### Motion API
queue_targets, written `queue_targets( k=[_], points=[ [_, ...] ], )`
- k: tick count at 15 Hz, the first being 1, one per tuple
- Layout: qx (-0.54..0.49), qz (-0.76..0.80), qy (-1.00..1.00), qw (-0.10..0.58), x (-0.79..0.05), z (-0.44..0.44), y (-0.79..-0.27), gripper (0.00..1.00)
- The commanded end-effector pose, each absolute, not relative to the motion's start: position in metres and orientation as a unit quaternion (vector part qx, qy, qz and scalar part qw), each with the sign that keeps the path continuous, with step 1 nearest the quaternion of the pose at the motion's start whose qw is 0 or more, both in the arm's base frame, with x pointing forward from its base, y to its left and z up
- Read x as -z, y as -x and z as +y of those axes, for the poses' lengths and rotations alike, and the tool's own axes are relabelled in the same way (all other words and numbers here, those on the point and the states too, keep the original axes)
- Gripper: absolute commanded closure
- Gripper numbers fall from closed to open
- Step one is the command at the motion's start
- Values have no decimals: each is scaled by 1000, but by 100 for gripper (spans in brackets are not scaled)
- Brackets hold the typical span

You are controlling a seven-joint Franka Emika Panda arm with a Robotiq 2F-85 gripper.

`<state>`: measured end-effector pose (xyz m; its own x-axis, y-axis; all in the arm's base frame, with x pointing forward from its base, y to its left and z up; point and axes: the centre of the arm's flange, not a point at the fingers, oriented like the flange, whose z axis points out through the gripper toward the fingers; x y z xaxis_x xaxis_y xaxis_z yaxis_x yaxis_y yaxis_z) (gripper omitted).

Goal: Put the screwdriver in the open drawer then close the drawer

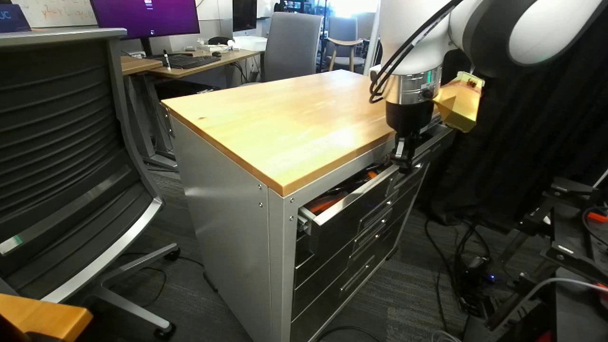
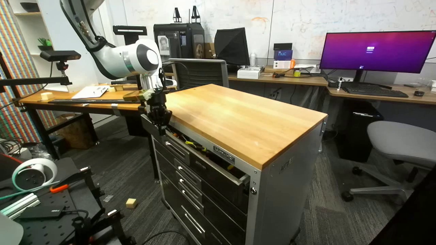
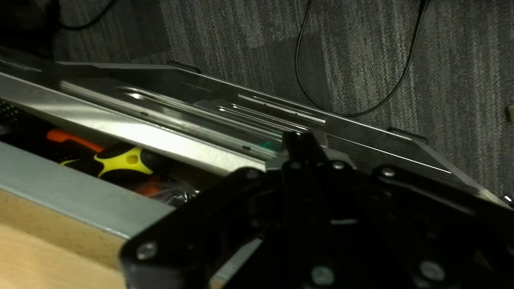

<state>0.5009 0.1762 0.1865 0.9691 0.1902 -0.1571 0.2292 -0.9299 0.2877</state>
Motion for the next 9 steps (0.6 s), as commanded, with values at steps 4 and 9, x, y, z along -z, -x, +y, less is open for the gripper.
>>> queue_targets(
  k=[4,9],
  points=[
    [13,121,-972,200,-164,194,-519,93],
    [-24,158,-956,246,-162,212,-531,93]
  ],
)
